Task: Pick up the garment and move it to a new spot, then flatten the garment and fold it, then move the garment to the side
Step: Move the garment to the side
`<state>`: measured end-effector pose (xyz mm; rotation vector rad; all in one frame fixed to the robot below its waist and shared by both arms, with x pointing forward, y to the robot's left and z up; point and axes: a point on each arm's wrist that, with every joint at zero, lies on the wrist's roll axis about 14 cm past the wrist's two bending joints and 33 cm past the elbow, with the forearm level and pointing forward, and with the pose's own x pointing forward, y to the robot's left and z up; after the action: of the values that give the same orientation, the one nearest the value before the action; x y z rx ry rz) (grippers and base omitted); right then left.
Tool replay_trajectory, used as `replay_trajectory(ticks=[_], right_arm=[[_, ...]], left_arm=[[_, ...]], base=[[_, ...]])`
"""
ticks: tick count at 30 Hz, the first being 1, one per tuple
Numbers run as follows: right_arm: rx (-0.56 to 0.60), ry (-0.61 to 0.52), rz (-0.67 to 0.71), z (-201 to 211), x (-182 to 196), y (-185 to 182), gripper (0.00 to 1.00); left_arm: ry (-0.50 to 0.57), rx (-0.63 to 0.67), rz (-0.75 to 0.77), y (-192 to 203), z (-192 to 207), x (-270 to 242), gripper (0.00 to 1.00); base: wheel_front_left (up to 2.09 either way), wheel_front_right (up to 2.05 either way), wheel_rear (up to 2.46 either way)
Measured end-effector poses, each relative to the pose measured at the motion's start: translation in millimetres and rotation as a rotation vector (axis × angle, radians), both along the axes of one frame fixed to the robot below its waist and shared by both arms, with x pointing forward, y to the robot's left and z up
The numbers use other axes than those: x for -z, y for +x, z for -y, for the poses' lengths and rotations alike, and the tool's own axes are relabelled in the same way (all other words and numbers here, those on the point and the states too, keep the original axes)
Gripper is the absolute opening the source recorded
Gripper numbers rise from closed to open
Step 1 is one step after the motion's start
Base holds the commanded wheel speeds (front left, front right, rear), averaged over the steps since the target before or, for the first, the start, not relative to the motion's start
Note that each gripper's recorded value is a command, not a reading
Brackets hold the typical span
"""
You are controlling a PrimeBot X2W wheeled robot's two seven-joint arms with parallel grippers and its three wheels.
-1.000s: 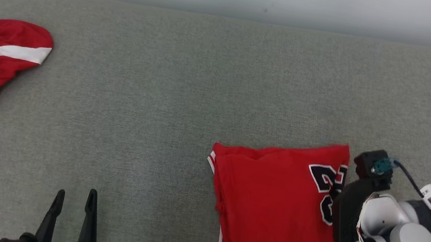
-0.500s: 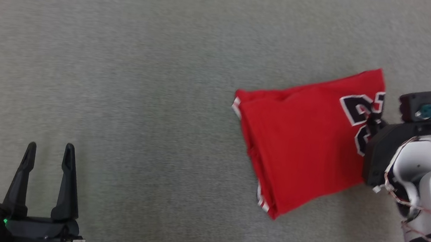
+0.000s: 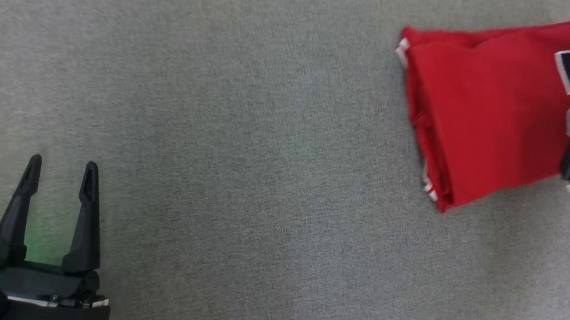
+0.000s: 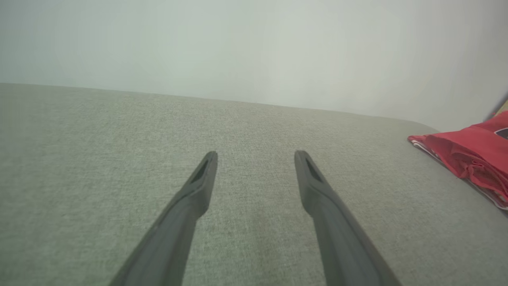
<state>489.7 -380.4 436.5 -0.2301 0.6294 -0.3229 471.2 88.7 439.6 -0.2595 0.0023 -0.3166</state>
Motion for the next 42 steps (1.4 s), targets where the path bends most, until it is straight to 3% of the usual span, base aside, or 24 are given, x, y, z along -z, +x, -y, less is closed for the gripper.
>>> replay_trajectory(ticks=[9,18,27,28,29,30,37,42], right_arm=[[0.066,-0.119,0.0,44.2,0.2,-7.5,0.0],[0.025,-0.267,0.043,63.1,-10.4,-7.9,0.0],[0.054,-0.316,0.07,75.9,-17.9,-15.4,0.0],[0.055,-0.32,0.076,76.8,-19.2,-15.0,0.11],[0.056,-0.324,0.084,77.8,-21.0,-14.6,0.43],[0.053,-0.33,0.092,78.3,-22.7,-14.2,1.0],[0.003,-0.343,0.203,66.3,-39.1,-0.6,1.0],[-0.086,-0.284,0.308,30.4,-41.2,15.9,1.0]], left_arm=[[-0.004,0.08,0.01,11.7,21.3,12.8,1.0],[-0.006,0.158,0.024,20.1,41.1,23.5,1.0],[-0.007,0.185,0.022,21.9,47.7,28.6,1.0],[-0.007,0.186,0.022,21.7,47.7,28.4,1.0],[-0.007,0.187,0.022,21.5,47.7,28.2,1.0],[-0.006,0.188,0.022,21.3,47.6,28.1,1.0],[-0.005,0.166,0.021,19.7,42.6,23.0,1.0],[-0.003,0.121,0.019,17.2,33.4,14.9,1.0]], base=[[0.0,0.0,0.0],[0.0,0.0,0.0],[0.0,0.0,0.0],[0.0,0.0,0.0],[0.0,0.0,0.0],[0.0,0.0,0.0],[0.0,0.0,0.0],[0.0,0.0,0.0]])
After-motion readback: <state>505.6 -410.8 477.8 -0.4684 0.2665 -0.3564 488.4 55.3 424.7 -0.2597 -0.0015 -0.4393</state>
